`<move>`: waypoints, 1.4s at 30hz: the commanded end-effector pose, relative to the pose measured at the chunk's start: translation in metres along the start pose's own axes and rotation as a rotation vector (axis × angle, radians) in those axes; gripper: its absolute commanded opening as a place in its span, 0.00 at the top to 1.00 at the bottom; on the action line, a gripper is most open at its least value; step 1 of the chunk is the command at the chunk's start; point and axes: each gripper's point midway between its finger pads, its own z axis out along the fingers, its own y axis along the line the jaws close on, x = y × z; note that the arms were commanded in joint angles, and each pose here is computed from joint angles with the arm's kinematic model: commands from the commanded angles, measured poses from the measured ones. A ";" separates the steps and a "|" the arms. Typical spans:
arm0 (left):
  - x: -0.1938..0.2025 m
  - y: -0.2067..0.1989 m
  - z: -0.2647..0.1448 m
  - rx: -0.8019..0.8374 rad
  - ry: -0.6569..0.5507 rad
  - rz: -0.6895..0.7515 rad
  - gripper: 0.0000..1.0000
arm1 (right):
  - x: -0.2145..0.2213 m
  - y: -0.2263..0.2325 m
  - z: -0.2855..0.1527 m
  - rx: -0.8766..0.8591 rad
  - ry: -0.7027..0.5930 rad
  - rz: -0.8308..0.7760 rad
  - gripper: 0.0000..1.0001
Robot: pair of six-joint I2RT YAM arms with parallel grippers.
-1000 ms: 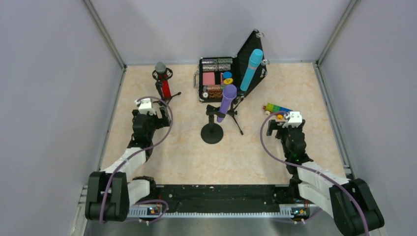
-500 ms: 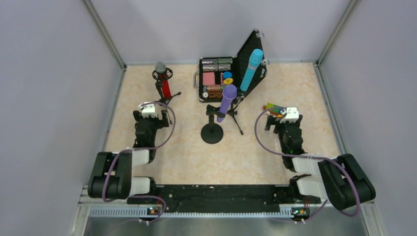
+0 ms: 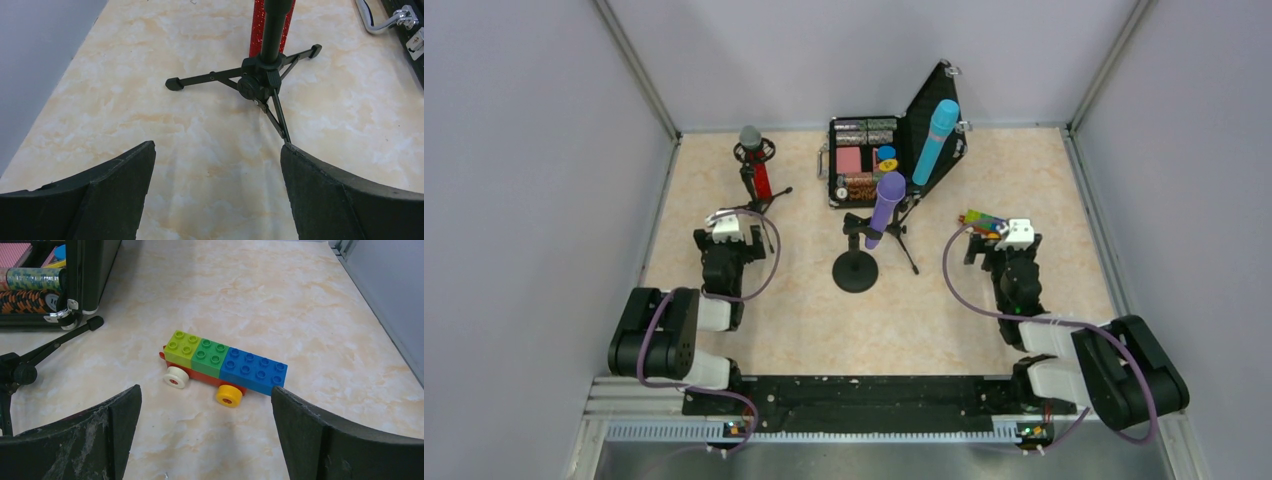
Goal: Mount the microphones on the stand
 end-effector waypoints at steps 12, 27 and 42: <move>-0.022 0.007 0.011 -0.047 -0.056 -0.024 0.01 | -0.013 0.023 0.011 -0.127 -0.020 -0.045 0.01; -0.021 0.006 0.012 -0.042 -0.050 -0.025 0.01 | -0.012 0.032 0.013 -0.181 -0.015 -0.071 0.01; -0.022 0.006 0.012 -0.041 -0.050 -0.025 0.01 | -0.087 -0.031 -0.032 0.059 -0.257 0.082 0.01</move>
